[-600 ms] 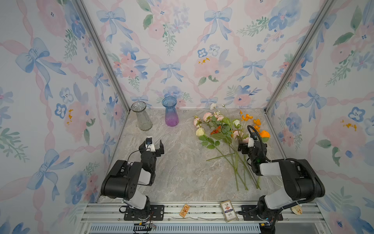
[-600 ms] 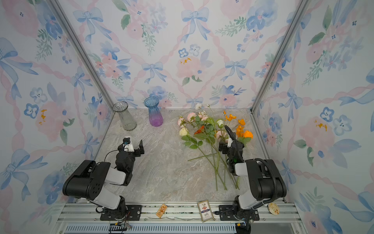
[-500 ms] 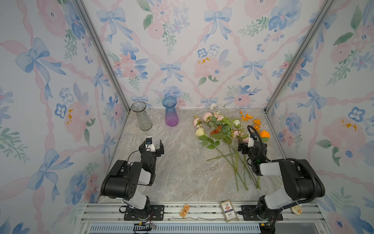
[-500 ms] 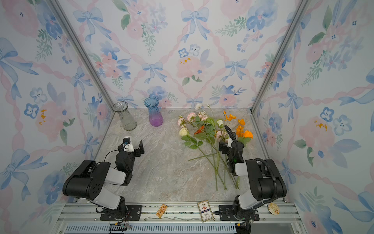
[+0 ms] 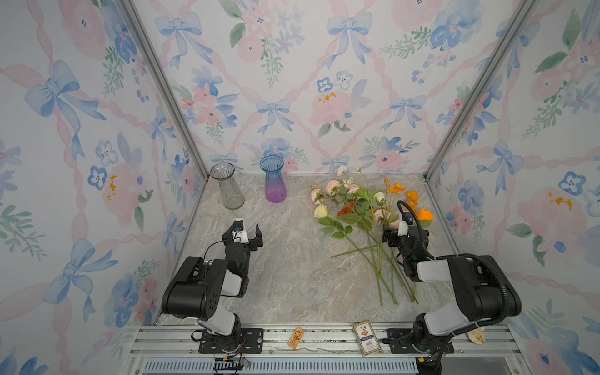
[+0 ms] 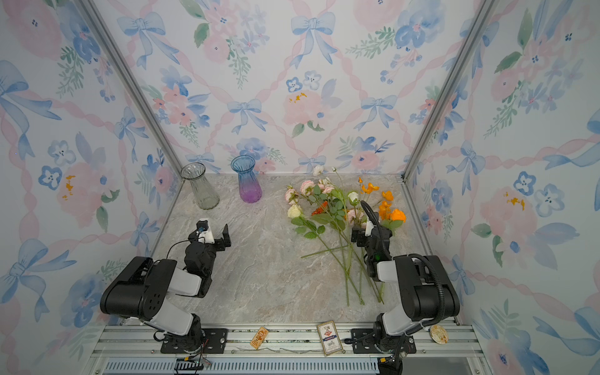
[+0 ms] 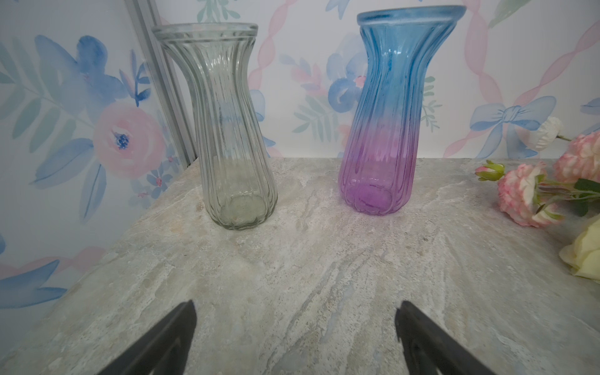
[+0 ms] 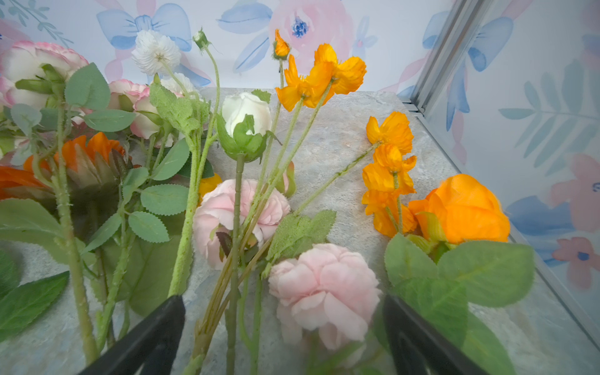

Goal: Arrange the flowers into the vase
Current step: 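Reach the left gripper to the blue-purple vase while the right gripper moves toward the flowers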

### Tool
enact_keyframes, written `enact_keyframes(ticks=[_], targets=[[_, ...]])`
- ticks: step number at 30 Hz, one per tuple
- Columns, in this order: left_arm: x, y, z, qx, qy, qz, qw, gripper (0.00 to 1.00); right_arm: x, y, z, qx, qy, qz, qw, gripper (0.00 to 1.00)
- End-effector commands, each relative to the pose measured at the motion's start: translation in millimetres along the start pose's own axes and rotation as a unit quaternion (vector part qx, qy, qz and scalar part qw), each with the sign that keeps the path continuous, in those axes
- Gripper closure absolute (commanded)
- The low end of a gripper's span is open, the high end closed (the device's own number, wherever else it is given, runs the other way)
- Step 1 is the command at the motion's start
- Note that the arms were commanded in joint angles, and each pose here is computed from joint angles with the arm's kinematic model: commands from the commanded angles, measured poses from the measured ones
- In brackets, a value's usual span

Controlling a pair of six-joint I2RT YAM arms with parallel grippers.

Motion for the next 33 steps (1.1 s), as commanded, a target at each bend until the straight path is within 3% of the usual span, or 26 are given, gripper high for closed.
enact_keyframes(ticks=[1, 7, 9, 12, 15, 17, 22, 28, 30, 33], targets=[[-3.7, 0.5, 0.2, 0.005, -0.007, -0.009, 1.000, 0.02, -6.8, -0.3, 0.8, 0.000, -0.011, 0.007, 1.000, 0.03], [-4.6, -2.2, 0.2, 0.029, -0.011, -0.004, 1.000, 0.02, -9.1, 2.5, -1.0, -0.004, -0.019, 0.003, 1.000, 0.03], [-10.7, -6.1, -2.3, 0.053, -0.024, 0.006, 0.998, 0.03, -18.5, 11.1, -10.5, -0.001, -0.026, -0.022, 0.999, 0.03], [-25.4, -0.6, -10.0, 0.026, -0.035, -0.001, 0.999, 0.04, -42.5, 26.3, -31.4, -0.002, -0.037, -0.060, 0.998, 0.03], [-43.6, -1.7, -5.4, -0.014, -0.020, -0.004, 1.000, 0.03, -77.2, 40.6, -50.5, -0.049, -0.025, -0.061, 0.997, 0.03], [-53.4, -9.8, -0.4, -0.008, -0.010, -0.019, 1.000, 0.03, -100.7, 54.7, -62.3, -0.105, -0.027, -0.048, 0.993, 0.03], [-68.4, -40.8, 15.9, 0.066, -0.016, -0.085, 0.994, 0.04, -138.2, 120.9, -84.1, -0.266, -0.042, -0.064, 0.961, 0.03], [-81.4, -78.8, 56.7, 0.097, -0.032, -0.048, 0.994, 0.02, -143.7, 183.4, -76.9, -0.438, -0.056, -0.041, 0.896, 0.03], [-83.9, -81.7, 66.0, 0.092, -0.053, -0.048, 0.993, 0.02, -131.6, 194.3, -74.3, -0.468, -0.067, -0.042, 0.880, 0.03], [-83.8, -87.1, 78.3, 0.098, -0.092, -0.044, 0.990, 0.02, -109.5, 205.8, -71.5, -0.479, -0.078, -0.057, 0.872, 0.03]])
Point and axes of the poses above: each gripper's point midway between its finger pads, its own z axis out along the fingers, its own y axis along the line the jaws close on, x = y × z, the point moved 8 cm from there along -z, back along the fingers, and after that the axes turned 3 degrees about z, right-handed, at the moved point
